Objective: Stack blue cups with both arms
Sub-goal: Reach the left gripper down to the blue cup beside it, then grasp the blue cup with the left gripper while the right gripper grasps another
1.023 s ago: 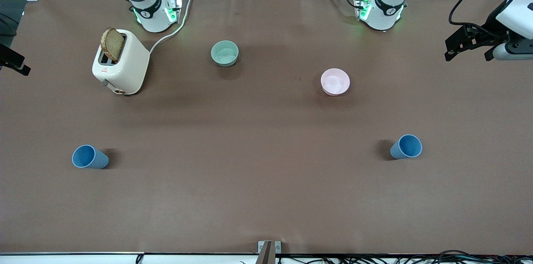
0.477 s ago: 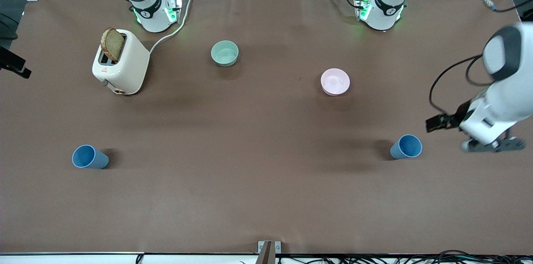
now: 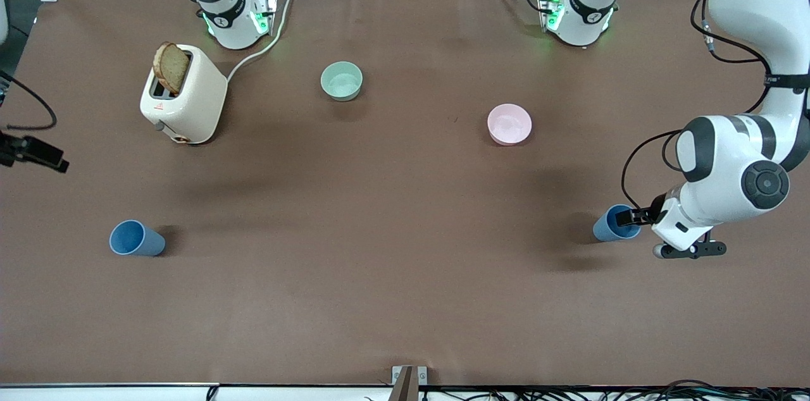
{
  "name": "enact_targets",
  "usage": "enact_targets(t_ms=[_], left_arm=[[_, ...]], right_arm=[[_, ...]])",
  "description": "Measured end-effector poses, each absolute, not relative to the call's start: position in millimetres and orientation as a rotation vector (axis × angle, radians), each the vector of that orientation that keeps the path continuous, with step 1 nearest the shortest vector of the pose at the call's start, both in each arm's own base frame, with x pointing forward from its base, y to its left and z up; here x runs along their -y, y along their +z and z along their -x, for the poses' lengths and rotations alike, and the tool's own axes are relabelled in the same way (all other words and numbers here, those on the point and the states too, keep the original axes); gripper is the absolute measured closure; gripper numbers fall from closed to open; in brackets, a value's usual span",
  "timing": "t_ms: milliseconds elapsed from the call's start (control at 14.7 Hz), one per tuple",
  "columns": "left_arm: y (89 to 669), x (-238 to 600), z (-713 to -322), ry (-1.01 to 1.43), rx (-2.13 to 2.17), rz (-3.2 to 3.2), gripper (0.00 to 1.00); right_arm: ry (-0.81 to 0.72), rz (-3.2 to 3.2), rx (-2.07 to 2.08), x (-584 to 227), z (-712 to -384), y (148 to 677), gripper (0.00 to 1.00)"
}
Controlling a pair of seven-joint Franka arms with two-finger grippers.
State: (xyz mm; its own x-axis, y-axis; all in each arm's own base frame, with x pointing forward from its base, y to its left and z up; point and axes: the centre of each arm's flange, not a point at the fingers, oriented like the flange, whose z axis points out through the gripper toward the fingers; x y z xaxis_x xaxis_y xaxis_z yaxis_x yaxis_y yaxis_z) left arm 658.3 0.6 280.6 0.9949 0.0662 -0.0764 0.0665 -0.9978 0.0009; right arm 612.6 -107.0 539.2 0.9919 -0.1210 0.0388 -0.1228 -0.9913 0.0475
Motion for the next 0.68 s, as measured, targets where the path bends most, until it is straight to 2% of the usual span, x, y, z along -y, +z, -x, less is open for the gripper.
enact_targets(t_ms=[205,273,341,682], left_arm=[[259.9,-9.5,-655.1,-0.166,-0.107,-3.13,0.29],[255.8,-10.7,-654.4,-0.176,-0.109,-3.13,0.29],[252.3,-10.8,-653.8,-0.184,-0.109,-3.129,0.36],[252.6,-7.0,-656.0,-0.171,-0.096,-3.127,0.87]], right_arm=[[0.069,-3.076,0.187,119.5,-626.3,467.9,0.0],[0.052,-3.076,0.183,119.7,-627.5,441.0,0.0],[0.036,-3.075,0.179,119.4,-629.0,415.3,0.0],[0.002,-3.061,0.162,126.5,-644.8,318.7,0.0]])
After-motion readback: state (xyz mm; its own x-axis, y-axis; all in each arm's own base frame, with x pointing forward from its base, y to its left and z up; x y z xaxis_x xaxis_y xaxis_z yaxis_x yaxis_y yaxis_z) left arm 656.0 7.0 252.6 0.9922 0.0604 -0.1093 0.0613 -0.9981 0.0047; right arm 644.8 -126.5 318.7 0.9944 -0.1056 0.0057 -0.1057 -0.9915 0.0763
